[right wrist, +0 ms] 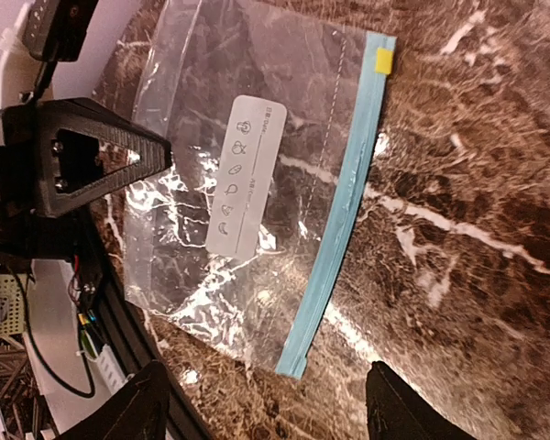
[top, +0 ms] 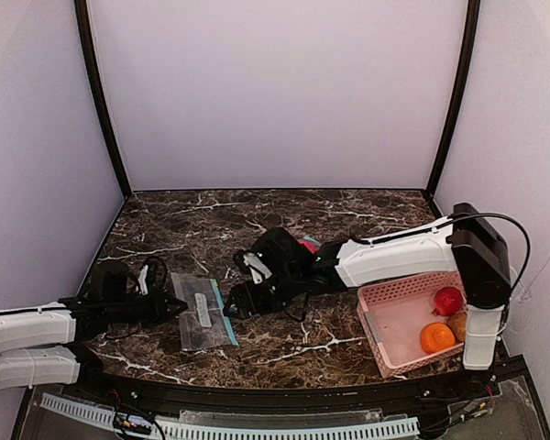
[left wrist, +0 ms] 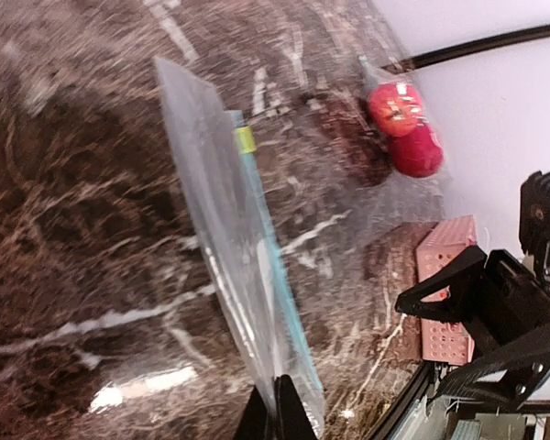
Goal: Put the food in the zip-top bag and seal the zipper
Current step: Pick up the zipper food storage bag at the center of the board, then pass from the left arm to the right
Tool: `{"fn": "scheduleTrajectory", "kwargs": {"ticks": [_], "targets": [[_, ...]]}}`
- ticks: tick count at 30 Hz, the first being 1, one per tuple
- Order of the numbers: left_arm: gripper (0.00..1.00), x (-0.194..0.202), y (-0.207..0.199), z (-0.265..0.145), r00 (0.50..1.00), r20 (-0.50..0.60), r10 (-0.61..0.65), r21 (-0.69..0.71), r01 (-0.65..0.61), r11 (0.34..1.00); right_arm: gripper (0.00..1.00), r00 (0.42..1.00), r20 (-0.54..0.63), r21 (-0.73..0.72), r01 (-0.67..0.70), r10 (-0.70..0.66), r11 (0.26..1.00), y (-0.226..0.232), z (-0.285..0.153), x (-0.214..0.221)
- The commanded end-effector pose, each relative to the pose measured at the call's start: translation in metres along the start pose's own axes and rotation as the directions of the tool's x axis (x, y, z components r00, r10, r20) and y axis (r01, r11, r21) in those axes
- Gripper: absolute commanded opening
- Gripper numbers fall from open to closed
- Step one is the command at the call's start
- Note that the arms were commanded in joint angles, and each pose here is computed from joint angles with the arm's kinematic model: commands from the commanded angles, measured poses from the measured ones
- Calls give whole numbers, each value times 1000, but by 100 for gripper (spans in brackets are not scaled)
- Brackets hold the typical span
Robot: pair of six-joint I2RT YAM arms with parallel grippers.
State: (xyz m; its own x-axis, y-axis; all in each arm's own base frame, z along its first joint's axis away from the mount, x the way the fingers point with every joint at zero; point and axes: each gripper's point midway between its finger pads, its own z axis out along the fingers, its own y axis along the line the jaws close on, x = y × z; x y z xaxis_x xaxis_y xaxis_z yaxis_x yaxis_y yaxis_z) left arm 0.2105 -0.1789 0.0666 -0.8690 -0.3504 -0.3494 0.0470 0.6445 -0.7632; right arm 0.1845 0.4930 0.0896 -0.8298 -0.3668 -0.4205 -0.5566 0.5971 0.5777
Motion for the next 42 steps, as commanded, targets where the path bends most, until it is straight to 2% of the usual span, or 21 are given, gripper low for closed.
{"fn": "scheduleTrajectory", "kwargs": {"ticks": [1,8,13,24,32,34,42], "targets": [[1,-12,-59,-16,975,37,218,198,-221,955,74,991,137,-61,14,-6,998,9,-53,-29],[1,-7,-129,-50,933,84,351,464,-348,815,78,974,225,-204,40,7,978,18,-106,-36],[1,-2,-172,-70,906,93,413,571,-388,724,79,957,289,-335,68,34,940,32,-132,-36],[1,18,-264,-101,848,124,516,724,-433,537,80,912,410,-475,211,3,854,64,-170,-37],[1,30,-300,-109,820,141,555,774,-441,455,79,876,479,-514,326,-50,793,86,-199,-36],[1,35,-302,-107,817,131,562,778,-436,452,74,867,494,-523,352,-60,777,92,-207,-36],[1,37,-304,-106,813,147,563,774,-449,447,40,852,521,-523,364,-49,771,95,-219,-37]]}}
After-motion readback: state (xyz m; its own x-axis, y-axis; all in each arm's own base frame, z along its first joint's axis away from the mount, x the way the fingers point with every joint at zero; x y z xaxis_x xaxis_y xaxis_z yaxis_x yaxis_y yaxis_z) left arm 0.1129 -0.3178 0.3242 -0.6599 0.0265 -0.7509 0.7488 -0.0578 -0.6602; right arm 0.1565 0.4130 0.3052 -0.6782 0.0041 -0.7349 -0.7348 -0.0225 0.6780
